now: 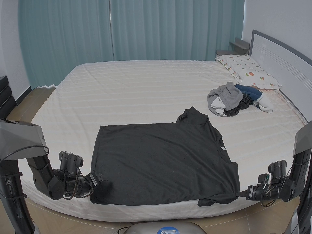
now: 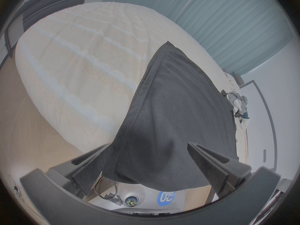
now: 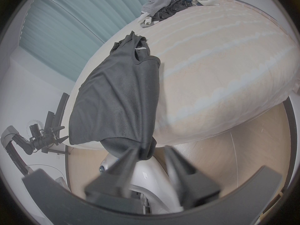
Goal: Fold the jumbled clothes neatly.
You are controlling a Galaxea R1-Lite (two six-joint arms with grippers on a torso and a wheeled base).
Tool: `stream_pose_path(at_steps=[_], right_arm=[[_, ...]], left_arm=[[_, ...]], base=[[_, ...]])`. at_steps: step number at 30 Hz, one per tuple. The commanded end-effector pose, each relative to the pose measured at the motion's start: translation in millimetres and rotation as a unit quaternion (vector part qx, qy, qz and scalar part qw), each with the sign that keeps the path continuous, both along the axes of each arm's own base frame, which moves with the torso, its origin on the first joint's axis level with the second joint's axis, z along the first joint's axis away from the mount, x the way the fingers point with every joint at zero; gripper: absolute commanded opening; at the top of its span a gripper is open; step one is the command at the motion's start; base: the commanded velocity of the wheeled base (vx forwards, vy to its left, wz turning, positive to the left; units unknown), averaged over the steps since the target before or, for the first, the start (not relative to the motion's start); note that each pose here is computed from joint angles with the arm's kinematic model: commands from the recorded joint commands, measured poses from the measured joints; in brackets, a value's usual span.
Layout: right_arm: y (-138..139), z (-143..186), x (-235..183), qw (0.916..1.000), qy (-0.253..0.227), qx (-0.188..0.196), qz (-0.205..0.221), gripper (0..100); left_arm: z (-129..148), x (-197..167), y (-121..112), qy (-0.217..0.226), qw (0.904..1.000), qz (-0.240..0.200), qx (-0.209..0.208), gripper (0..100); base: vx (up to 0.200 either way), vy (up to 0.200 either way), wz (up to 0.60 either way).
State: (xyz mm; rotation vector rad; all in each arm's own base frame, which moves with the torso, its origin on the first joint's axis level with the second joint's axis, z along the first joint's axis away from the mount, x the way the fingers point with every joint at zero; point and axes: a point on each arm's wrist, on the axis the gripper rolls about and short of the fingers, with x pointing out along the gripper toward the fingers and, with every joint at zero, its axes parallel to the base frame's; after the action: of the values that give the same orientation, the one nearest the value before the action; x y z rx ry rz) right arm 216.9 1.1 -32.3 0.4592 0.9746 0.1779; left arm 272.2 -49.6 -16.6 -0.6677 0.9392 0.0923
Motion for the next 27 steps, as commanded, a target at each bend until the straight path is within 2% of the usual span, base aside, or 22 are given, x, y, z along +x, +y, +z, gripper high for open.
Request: stream_pose_path(at_steps=[1,2,3,7,8,10,19,20,27], right_arm=[[1,-3,1,1.0,0.003,0.001,0.002,100],[1,-3,1,1.0,0.003,0.001,0.002,100],[-1,2,11,0.9996,-0.023,0.012,-0.009,100],[-2,1,23,0.9985,-0.034,0.029,-0.03,100],[0,-2,33,0.9967,-0.04,0.049,-0.05,100],[2,-3,42,0.9951,-0.053,0.059,-0.059,100],[14,-16,59,0.9953,-0.058,0.058,-0.052,100],[15,-17,61,0.9952,-0.059,0.058,-0.051,0],[17,-19,61,0.9954,-0.058,0.058,-0.049,0]], left_arm=[[-6,-3,-2,0.012,0.9999,-0.004,0.007,100],[-6,-3,-2,0.012,0.9999,-0.004,0.007,100],[-9,-1,-2,0.013,0.9999,-0.006,0.009,100],[-9,-2,-2,0.013,0.9999,-0.005,0.009,100],[-9,-2,-2,0.013,0.9999,-0.006,0.009,100],[-9,-2,-2,0.014,0.9998,-0.006,0.01,100],[-11,1,-2,0.012,0.9998,0.001,0.018,100],[-12,1,-3,0.013,0.9997,0.001,0.021,100],[-14,0,-5,0.015,0.9994,-0.006,0.032,100]], base=[[0.0,0.0,0.0],[0.0,0.0,0.0],[0.0,0.0,0.0],[0.0,0.0,0.0],[0.0,0.0,0.0],[0.0,0.0,0.0],[0.0,0.0,0.0],[0.0,0.0,0.0],[0.0,0.0,0.0]])
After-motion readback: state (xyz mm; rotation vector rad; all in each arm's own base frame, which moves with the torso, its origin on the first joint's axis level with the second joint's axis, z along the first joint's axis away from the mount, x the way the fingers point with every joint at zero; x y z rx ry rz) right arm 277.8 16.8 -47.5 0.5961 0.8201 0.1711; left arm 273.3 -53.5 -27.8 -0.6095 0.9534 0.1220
